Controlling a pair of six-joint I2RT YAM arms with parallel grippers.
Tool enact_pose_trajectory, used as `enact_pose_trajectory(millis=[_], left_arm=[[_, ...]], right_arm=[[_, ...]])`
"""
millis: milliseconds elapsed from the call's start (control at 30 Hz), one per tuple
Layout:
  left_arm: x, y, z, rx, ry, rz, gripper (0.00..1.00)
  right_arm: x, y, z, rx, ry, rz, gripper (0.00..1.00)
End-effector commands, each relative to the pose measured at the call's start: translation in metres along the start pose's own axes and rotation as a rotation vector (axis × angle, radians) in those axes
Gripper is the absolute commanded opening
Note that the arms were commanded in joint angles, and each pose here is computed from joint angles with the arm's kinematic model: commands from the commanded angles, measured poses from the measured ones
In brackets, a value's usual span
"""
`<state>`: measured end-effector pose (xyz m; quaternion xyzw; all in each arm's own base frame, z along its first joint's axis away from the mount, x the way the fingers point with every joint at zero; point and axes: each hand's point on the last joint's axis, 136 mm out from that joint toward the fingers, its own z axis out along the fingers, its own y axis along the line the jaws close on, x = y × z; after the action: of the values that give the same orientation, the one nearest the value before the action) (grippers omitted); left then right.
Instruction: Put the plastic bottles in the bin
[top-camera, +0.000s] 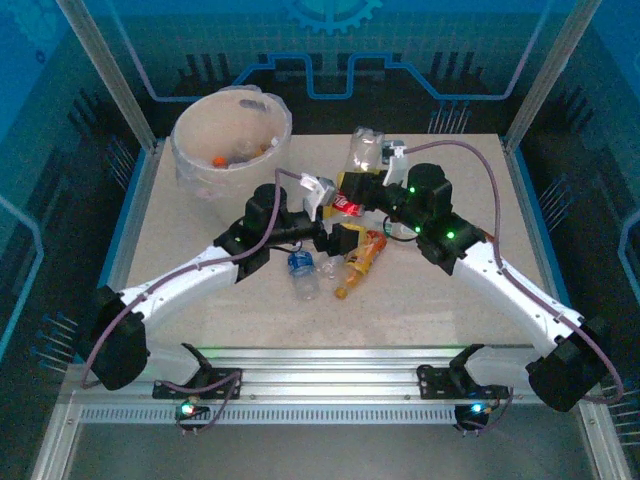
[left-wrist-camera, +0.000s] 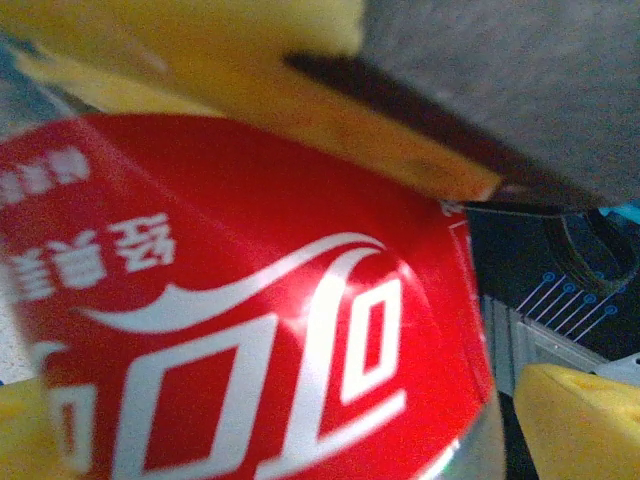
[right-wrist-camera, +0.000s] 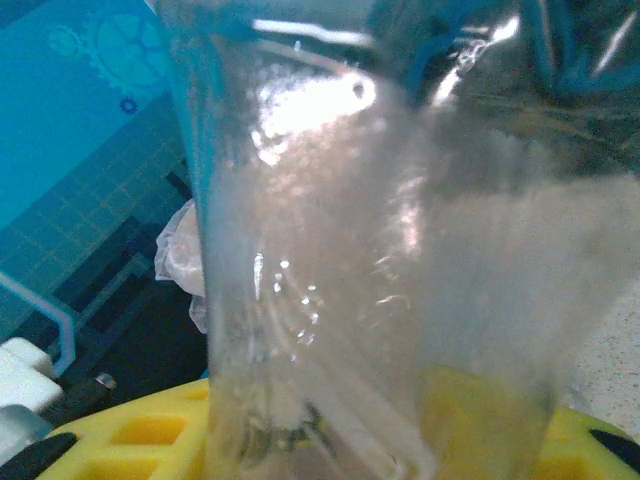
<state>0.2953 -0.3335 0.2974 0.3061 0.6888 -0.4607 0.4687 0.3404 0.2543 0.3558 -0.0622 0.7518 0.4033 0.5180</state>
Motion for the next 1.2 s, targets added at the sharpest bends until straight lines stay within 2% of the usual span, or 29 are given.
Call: enact_pose_trajectory(millis=[0, 200, 233, 367, 433, 500, 567, 633, 800, 1000, 1167], left_arm=[[-0.028, -0.01, 0.003, 0.026, -0.07, 0.029, 0.91], [-0.033, -0.006, 0.005, 0.004, -0.08, 0.024, 0.72], [-0.034, -0.006, 0.004, 0.0, -0.083, 0.024, 0.67], [-0.035, -0.002, 0.002, -0.03, -0.085, 0.022, 0.36], [-0.036, -0.001, 0.0, -0.041, -0.088, 0.026, 0.29], [-0.037, -0.002, -0.002, -0.047, -0.089, 0.031, 0.29], [-0.038, -0.001, -0.004, -0.059, -0.091, 0.038, 0.29], [-0.039, 0.002, -0.007, -0.086, -0.093, 0.045, 0.29], [-0.04, 0.015, -0.019, -0.18, -0.082, 0.074, 0.28], [-0.053, 0.042, -0.046, -0.303, -0.084, 0.062, 0.28], [-0.069, 0.061, -0.072, -0.413, -0.073, 0.13, 0.28]], right_arm=[[-0.014, 0.023, 0.0, -0.071, -0.039, 0.003, 0.46], [-0.012, 0.023, 0.001, -0.064, -0.035, -0.001, 0.48], [-0.012, 0.022, 0.001, -0.061, -0.034, -0.004, 0.48], [-0.011, 0.021, 0.003, -0.049, -0.024, -0.004, 0.52], [-0.011, 0.022, 0.003, -0.053, -0.02, -0.006, 0.55], [-0.011, 0.022, 0.004, -0.051, -0.014, -0.009, 0.64], [-0.012, 0.023, 0.002, -0.047, -0.013, -0.015, 0.84], [-0.014, 0.024, -0.001, -0.04, -0.01, -0.032, 0.99], [-0.028, 0.028, -0.017, -0.005, -0.022, -0.087, 1.0], [-0.05, 0.036, -0.051, 0.016, -0.1, -0.131, 1.0], [-0.061, 0.045, -0.076, 0.002, -0.148, -0.146, 1.0]])
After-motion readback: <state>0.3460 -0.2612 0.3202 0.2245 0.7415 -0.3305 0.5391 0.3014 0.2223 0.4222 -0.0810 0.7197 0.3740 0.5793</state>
